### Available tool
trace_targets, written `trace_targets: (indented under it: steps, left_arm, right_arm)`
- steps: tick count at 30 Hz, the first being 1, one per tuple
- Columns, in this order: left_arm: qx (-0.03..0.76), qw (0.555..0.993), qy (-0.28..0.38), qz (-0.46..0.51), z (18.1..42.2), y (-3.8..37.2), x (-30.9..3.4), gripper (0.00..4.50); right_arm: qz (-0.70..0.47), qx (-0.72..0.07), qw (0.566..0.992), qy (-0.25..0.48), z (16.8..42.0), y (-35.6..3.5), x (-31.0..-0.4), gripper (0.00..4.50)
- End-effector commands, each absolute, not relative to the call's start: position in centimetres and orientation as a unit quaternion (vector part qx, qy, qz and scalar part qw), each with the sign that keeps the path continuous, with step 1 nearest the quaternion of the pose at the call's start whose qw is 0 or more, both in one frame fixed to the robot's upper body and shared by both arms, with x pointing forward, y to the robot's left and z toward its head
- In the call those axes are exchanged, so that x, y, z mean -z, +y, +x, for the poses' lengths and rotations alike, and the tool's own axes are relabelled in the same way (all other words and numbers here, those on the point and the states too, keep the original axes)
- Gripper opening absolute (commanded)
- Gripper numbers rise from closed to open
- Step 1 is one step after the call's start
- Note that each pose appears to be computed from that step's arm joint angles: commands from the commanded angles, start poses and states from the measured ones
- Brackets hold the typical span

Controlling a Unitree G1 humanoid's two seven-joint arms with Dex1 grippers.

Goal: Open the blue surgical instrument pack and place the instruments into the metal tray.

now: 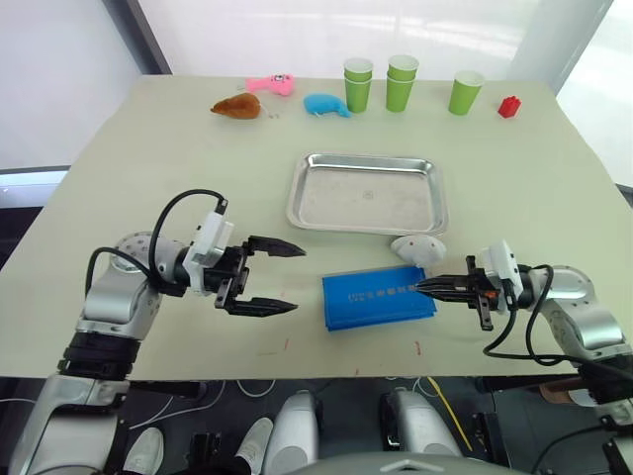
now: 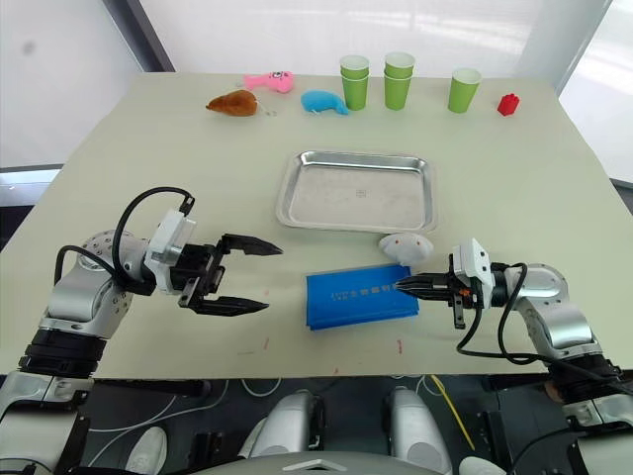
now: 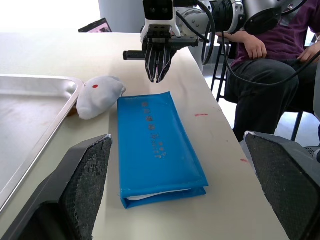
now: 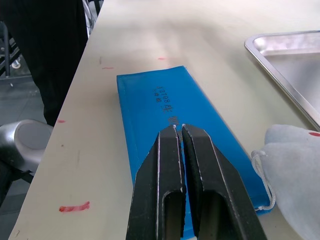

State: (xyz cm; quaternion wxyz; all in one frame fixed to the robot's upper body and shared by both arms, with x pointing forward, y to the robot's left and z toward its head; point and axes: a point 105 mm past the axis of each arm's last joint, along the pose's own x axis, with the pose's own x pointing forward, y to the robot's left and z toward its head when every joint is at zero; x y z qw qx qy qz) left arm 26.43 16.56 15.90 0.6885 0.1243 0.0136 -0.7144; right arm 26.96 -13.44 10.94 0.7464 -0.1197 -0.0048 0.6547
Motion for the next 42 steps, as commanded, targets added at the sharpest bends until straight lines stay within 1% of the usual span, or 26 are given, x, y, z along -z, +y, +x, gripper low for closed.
trace_targets:
  steps: [1, 3, 6, 7, 8, 9, 10, 12, 14, 18, 26, 27, 29, 30, 32, 34, 35, 36, 42]
  left_arm:
    - [0.737, 0.662, 0.002, 0.135, 25.6, 16.5, -16.5, 4.50]
    - [0.740, 0.659, 0.001, 0.135, 25.4, 16.5, -16.4, 4.50]
    - [0.746, 0.652, -0.003, 0.134, 24.9, 16.2, -16.6, 4.50]
    - [0.748, 0.650, -0.004, 0.134, 24.8, 16.2, -16.6, 4.50]
    - [0.750, 0.648, -0.004, 0.135, 24.7, 16.1, -16.7, 4.50]
    - [0.751, 0.646, -0.005, 0.136, 24.5, 16.1, -16.7, 4.50]
    - [0.752, 0.645, -0.005, 0.137, 24.5, 16.1, -16.7, 4.50]
    - [0.755, 0.640, -0.006, 0.140, 24.2, 16.0, -16.7, 4.50]
    - [0.757, 0.637, -0.006, 0.143, 24.0, 15.9, -16.8, 4.50]
    - [0.758, 0.636, -0.005, 0.145, 23.8, 16.0, -16.6, 4.50]
    - [0.761, 0.632, -0.005, 0.148, 23.7, 15.9, -16.7, 4.50]
    - [0.761, 0.631, -0.006, 0.148, 23.7, 15.9, -16.7, 4.50]
    - [0.761, 0.632, -0.007, 0.147, 23.7, 15.9, -16.7, 4.50]
    - [0.761, 0.632, -0.008, 0.147, 23.7, 15.9, -16.8, 4.50]
    - [0.761, 0.632, -0.009, 0.147, 23.8, 15.9, -16.8, 4.50]
    - [0.760, 0.633, -0.010, 0.146, 23.8, 15.9, -16.8, 4.50]
    - [0.760, 0.633, -0.010, 0.146, 23.8, 15.9, -16.8, 4.50]
    - [0.760, 0.633, -0.011, 0.145, 23.8, 15.9, -16.8, 4.50]
    - [0.760, 0.633, -0.014, 0.143, 23.8, 15.8, -16.8, 4.50]
  right_arm:
    - [-0.163, -0.641, 0.749, -0.036, 27.1, -14.2, -11.8, 0.15]
    - [-0.187, -0.645, 0.740, -0.035, 26.8, -14.6, -11.3, 0.15]
    - [-0.209, -0.649, 0.730, -0.045, 26.2, -15.0, -10.9, 0.93]
    - [-0.218, -0.649, 0.727, -0.052, 26.1, -15.0, -10.8, 1.36]
    - [-0.236, -0.645, 0.724, -0.066, 26.1, -15.0, -10.8, 1.92]
    - [-0.253, -0.642, 0.720, -0.080, 26.1, -15.0, -10.7, 2.35]
    - [-0.264, -0.640, 0.716, -0.089, 26.0, -15.0, -10.6, 2.65]
    - [-0.299, -0.649, 0.693, -0.094, 25.6, -15.1, -9.6, 3.57]
    - [-0.315, -0.647, 0.687, -0.099, 25.7, -15.2, -9.1, 3.57]
    - [-0.333, -0.630, 0.691, -0.119, 26.4, -15.0, -8.7, 3.57]
    - [-0.367, -0.626, 0.675, -0.133, 27.5, -14.7, -7.7, 3.57]
    - [-0.366, -0.628, 0.673, -0.135, 27.5, -14.7, -7.7, 3.18]
    - [-0.359, -0.634, 0.672, -0.134, 27.5, -14.7, -7.6, 2.82]
    - [-0.355, -0.636, 0.672, -0.133, 27.4, -14.7, -7.6, 2.39]
    - [-0.346, -0.639, 0.674, -0.131, 27.4, -14.7, -7.5, 1.33]
    - [-0.339, -0.642, 0.676, -0.128, 27.4, -14.7, -7.5, 0.50]
    - [-0.337, -0.643, 0.676, -0.126, 27.4, -14.7, -7.5, 0.21]
    - [-0.335, -0.645, 0.676, -0.125, 27.3, -14.7, -7.5, 0.03]
    - [-0.328, -0.649, 0.675, -0.120, 27.3, -14.7, -7.5, 0.03]
